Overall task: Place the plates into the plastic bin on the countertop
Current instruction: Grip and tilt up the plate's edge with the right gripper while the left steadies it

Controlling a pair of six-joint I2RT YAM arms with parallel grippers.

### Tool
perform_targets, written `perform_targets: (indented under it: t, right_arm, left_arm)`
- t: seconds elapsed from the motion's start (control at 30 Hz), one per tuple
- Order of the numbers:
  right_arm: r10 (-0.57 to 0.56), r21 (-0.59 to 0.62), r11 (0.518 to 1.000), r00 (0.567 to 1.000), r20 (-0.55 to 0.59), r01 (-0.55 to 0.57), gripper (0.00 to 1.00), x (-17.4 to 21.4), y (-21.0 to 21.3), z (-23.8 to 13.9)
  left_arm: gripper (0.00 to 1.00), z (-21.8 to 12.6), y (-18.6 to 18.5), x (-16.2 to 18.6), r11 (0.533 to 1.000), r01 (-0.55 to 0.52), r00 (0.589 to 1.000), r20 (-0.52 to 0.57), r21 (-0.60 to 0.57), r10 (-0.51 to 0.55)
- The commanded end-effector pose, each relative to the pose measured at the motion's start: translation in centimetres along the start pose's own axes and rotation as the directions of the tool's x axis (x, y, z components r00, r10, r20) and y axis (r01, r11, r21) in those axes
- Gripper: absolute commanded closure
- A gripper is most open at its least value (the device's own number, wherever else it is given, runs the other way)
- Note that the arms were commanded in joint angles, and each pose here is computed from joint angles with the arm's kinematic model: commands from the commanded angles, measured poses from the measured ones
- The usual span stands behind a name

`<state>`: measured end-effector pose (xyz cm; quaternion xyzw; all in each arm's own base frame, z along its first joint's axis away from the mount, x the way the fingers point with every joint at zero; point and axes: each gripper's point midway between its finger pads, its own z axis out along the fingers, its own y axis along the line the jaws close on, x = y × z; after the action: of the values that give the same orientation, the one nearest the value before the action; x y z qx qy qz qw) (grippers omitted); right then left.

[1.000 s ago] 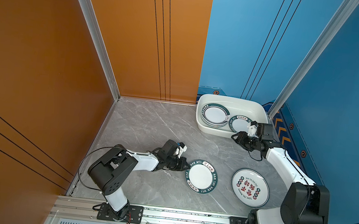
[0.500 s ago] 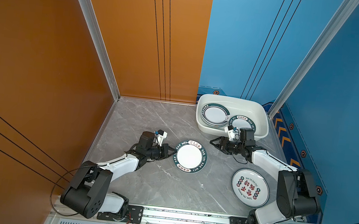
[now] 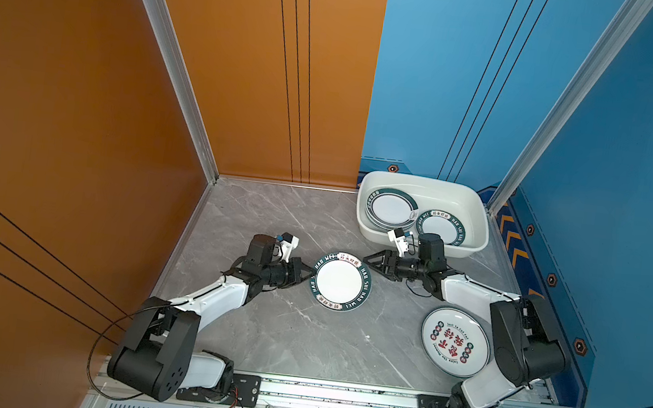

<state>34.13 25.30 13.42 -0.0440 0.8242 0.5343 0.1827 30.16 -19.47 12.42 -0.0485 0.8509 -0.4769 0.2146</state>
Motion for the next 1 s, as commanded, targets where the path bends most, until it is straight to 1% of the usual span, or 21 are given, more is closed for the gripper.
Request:
perform_targets:
  t: [0.0,0.17,0.37,0.43,0.6,0.67,0.83,0.93,0.97]
  right_arm:
    - [0.022,-0.020,1.000,0.999,-0.030,-0.022,0.42,0.6,-0.2,0.7]
    - [0.038,-0.038,0.998,0.995,-0.088,-0.041,0.48,1.9,-0.4,1.6]
    - [0.033,-0.057,0.998,0.990,-0.139,-0.041,0.65,2.9,0.1,2.4]
    - [0.028,-0.062,0.997,0.989,-0.146,-0.038,0.70,3.0,0.4,2.7]
    - [0.026,-0.068,0.997,0.986,-0.165,-0.038,0.86,3.3,0.6,3.2]
    - [0.030,-0.066,0.997,0.985,-0.167,-0.041,0.91,3.3,0.6,3.3]
    - [0.027,-0.064,0.997,0.985,-0.168,-0.039,1.00,2.9,0.9,3.3]
    - [0.029,-0.049,0.998,0.985,-0.168,-0.038,1.00,2.5,1.1,3.2]
    - [0.030,-0.041,0.998,0.986,-0.166,-0.038,1.00,2.2,1.2,3.1]
  left_arm:
    - [1.00,-0.3,-1.9,-1.4,0.997,-0.048,0.999,0.008,0.055,0.048]
    - [1.00,-0.3,-2.2,-1.9,0.997,-0.052,0.999,0.013,0.061,0.052]
    - [1.00,0.0,-1.8,-2.3,0.998,-0.047,0.999,0.014,0.047,0.047]
    - [1.00,0.1,-1.4,-2.4,0.998,-0.045,0.999,0.012,0.035,0.045]
    - [1.00,0.3,-1.1,-2.6,0.999,-0.047,0.999,0.010,0.013,0.046]
    - [1.00,0.3,-1.0,-2.6,0.999,-0.052,0.999,0.009,-0.002,0.052]
    - [1.00,0.2,-0.7,-2.6,0.997,-0.067,0.998,0.003,-0.038,0.068]
    - [1.00,0.2,-0.6,-2.5,0.996,-0.073,0.997,0.000,-0.049,0.073]
    - [0.95,0.1,-0.6,-2.6,0.996,-0.074,0.997,0.003,-0.053,0.074]
